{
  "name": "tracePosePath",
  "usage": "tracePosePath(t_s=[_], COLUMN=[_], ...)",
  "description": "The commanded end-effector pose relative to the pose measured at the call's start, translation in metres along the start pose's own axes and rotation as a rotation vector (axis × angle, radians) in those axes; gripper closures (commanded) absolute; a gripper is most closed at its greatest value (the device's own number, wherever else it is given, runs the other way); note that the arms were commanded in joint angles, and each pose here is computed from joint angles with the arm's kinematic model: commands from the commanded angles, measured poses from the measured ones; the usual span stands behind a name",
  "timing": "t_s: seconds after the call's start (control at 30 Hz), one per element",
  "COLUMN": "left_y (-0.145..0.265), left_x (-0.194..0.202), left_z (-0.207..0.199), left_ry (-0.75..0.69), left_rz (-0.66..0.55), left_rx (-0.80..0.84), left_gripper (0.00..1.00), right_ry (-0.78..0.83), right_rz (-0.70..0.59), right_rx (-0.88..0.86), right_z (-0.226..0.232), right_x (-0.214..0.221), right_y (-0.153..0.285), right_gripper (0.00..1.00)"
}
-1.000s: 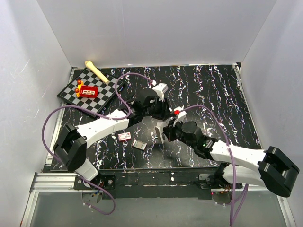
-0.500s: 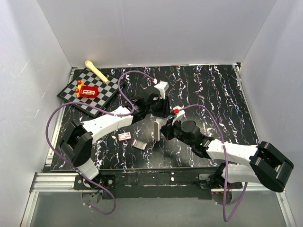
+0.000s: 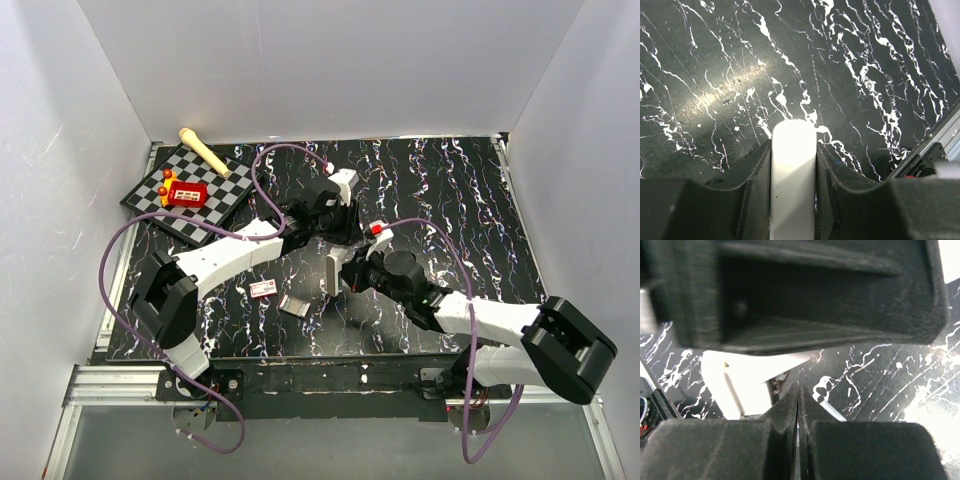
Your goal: Unload the staples from the stapler
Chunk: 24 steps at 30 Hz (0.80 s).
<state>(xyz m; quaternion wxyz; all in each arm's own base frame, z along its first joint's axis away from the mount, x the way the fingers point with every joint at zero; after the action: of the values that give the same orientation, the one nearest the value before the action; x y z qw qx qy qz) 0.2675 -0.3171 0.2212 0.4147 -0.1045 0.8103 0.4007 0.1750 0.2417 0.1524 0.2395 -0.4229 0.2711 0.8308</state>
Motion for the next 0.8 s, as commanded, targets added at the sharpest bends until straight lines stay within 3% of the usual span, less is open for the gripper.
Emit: tracePosePath(t_s=[0.0, 0.1, 0.27, 0.43, 0.57, 0.77], left_y=[0.006, 0.011, 0.016, 0.012, 0.010, 0.009], left_x=[-0.021, -0.023, -0.025, -0.018, -0.015, -0.021], left_z=[-0.003, -0.006, -0.012, -0.008, -0.003, 0.001], left_ry=[0.031, 0.024, 0.023, 0.016, 0.022, 0.030], left_rz=[-0.065, -0.065, -0.061, -0.019, -0.001, -0.005], left_rx=[0.036, 0.051, 0.093, 0.074, 0.054, 0.045], left_gripper=[1.00, 1.00, 1.00, 1.00, 1.00, 1.00], right_ry=[-0.079, -0.066, -0.086, -0.072, -0.070, -0.056], right_rz=[0.039, 0.017, 0.009, 0.010, 0.001, 0.036], right_rx=[-0.071, -0.103, -0.013, -0.138, -0.039, -0.212], right_z=[0.000, 0.007, -0.010, 0.005, -0.012, 0.010], right_x=[0.006, -0.003, -0.003, -0.010, -0.007, -0.009], right_y=[-0.006, -0.003, -0.011, -0.005, -0.007, -0.011], right_gripper=[0.99, 0.99, 0.99, 0.99, 0.99, 0.99])
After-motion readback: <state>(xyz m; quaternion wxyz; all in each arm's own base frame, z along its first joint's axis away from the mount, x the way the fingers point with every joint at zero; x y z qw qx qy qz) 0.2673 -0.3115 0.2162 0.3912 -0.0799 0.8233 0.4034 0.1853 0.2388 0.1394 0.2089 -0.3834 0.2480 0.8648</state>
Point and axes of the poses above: each gripper's point midway between its finger pads, its own y axis back along the fingers, its own z axis along the line the jaws close on, x = y × z, the point moved 8 cm from there along y, back along the fingers, and after that the axes turned 5 degrees about -y, right-handed, at the moved point
